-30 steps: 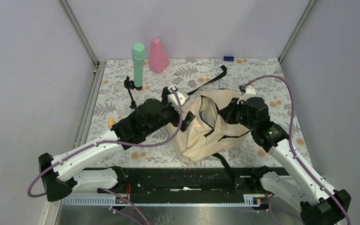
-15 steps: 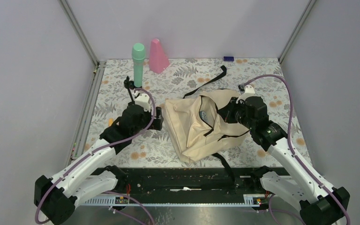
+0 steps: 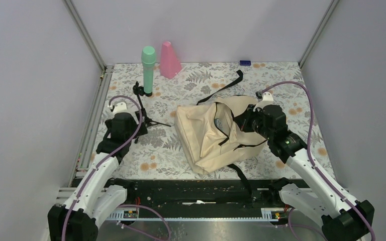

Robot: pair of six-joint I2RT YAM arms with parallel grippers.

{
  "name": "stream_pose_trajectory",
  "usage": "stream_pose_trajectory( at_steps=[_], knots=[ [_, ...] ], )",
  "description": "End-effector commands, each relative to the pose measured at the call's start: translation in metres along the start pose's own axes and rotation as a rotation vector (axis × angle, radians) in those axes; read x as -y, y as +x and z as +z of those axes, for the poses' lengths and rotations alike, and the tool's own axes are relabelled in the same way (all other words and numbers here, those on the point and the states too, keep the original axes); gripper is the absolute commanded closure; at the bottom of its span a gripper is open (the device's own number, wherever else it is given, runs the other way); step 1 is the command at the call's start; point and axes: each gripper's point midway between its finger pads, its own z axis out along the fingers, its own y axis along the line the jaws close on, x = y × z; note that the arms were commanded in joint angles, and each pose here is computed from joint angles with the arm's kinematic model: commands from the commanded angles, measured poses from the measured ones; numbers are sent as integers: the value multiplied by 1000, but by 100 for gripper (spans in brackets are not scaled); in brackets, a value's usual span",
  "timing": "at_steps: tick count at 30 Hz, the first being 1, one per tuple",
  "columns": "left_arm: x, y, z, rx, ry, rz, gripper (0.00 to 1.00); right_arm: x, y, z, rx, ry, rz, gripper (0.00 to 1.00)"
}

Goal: Pack the student bag
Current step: Pick up the stationery from the center of the board.

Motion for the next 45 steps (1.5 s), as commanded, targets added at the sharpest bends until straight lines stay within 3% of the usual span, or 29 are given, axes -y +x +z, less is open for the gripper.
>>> stream_pose_trajectory(
  at_steps=[1, 7, 14, 24, 36, 40, 45],
  knots=[
    [-28, -11, 13, 13, -103, -72, 1, -18, -45, -6, 173, -63, -32, 100],
    [-63, -4, 43, -131, -194, -79, 1, -19, -42, -4, 174, -76, -32, 100],
    [-68, 20, 75, -316, -190, -110, 2, -20, -44, -8, 183, -90, -27, 100],
    [-85, 33, 87, -394, -186, -186, 8, -20, -44, -10, 184, -93, -14, 100],
    [-58, 44, 95, -466, -48, -233, 27, -20, -43, -8, 174, -96, -6, 100],
    [-64, 40, 93, -448, -78, -224, 29, -20, -42, -7, 172, -94, -3, 100],
    [-72, 45, 92, -480, -129, -216, 38, -21, -43, -7, 173, -97, -3, 100]
  ],
)
